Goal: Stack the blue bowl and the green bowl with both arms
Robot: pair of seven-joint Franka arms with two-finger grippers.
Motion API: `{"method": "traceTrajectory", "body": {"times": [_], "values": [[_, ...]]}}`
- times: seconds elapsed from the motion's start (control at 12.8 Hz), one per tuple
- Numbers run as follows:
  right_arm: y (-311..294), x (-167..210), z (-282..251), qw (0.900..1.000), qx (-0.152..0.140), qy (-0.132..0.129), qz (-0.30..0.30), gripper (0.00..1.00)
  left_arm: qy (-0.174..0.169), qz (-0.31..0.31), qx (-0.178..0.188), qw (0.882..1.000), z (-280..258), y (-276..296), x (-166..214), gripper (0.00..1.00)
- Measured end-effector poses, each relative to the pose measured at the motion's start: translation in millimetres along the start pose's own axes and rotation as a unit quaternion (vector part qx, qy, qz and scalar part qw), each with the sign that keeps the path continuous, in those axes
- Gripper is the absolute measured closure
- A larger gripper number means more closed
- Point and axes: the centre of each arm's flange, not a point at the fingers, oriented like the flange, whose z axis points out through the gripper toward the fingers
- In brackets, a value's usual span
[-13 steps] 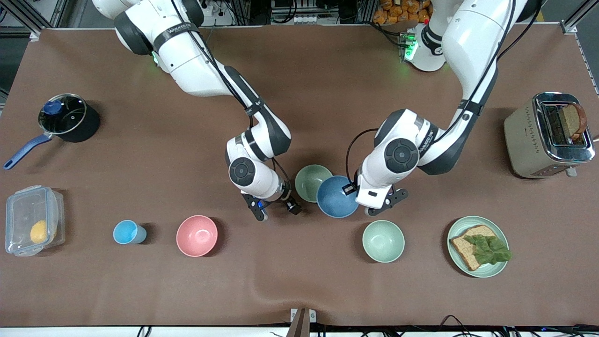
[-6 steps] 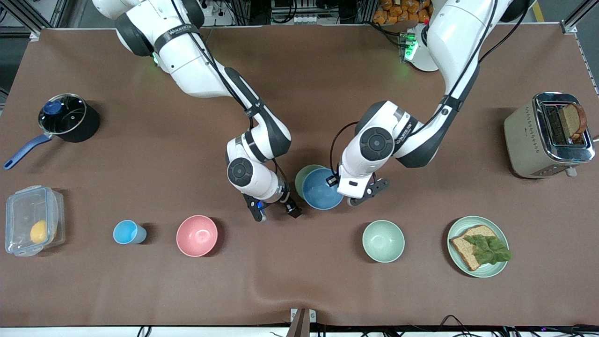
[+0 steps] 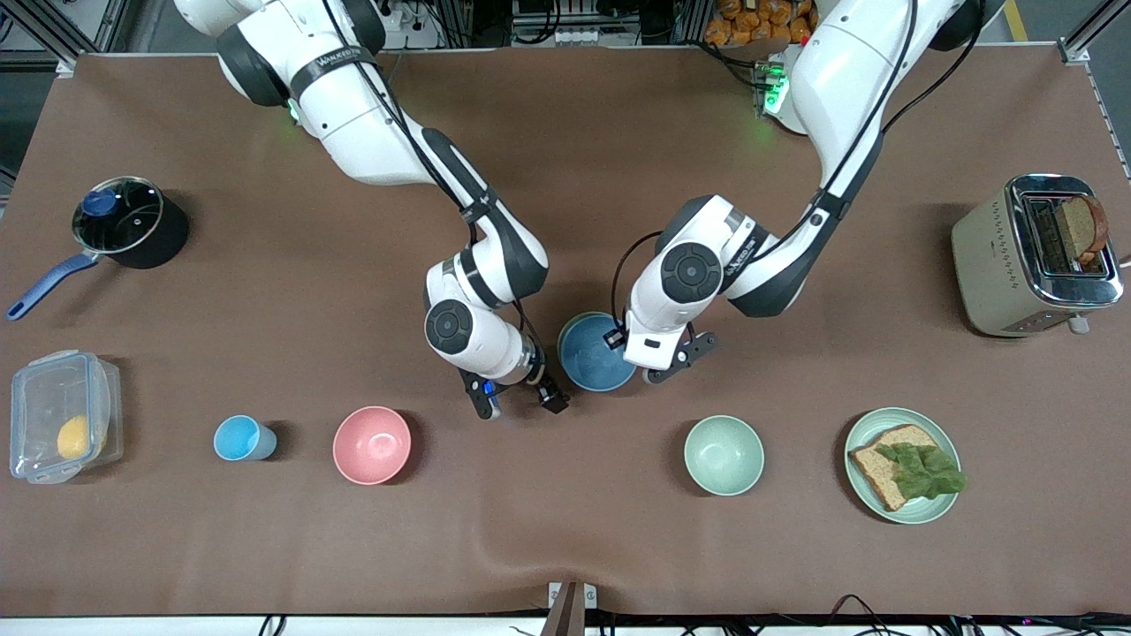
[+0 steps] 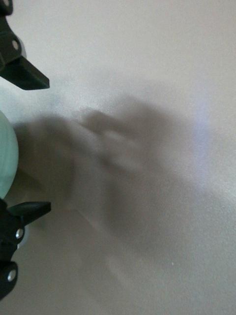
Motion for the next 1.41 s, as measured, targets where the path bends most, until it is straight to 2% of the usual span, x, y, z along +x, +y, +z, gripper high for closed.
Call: {"method": "traceTrajectory", "body": {"times": [0.55, 1.02, 1.25, 1.41], "values": [[0, 1, -1, 1.0, 0.001, 0.001, 0.001, 0.0, -0.005, -0.011, 0.006, 1.0, 16, 0, -6, 0.95], [-1, 1, -1, 1.0, 0.002, 0.001, 0.001, 0.0, -0.004, -0.016, 0.004, 1.0, 16, -1, -6, 0.33], [-1, 1, -1, 1.0, 0.002, 0.001, 0.001, 0.0, 0.014, -0.026, -0.021, 0.999, -18, 0, 11, 0.01], [-3, 7, -4, 1.0, 0.005, 0.002, 0.0, 0.0, 0.055, -0.035, -0.044, 0.997, -71, -10, 39, 0.0]]}}
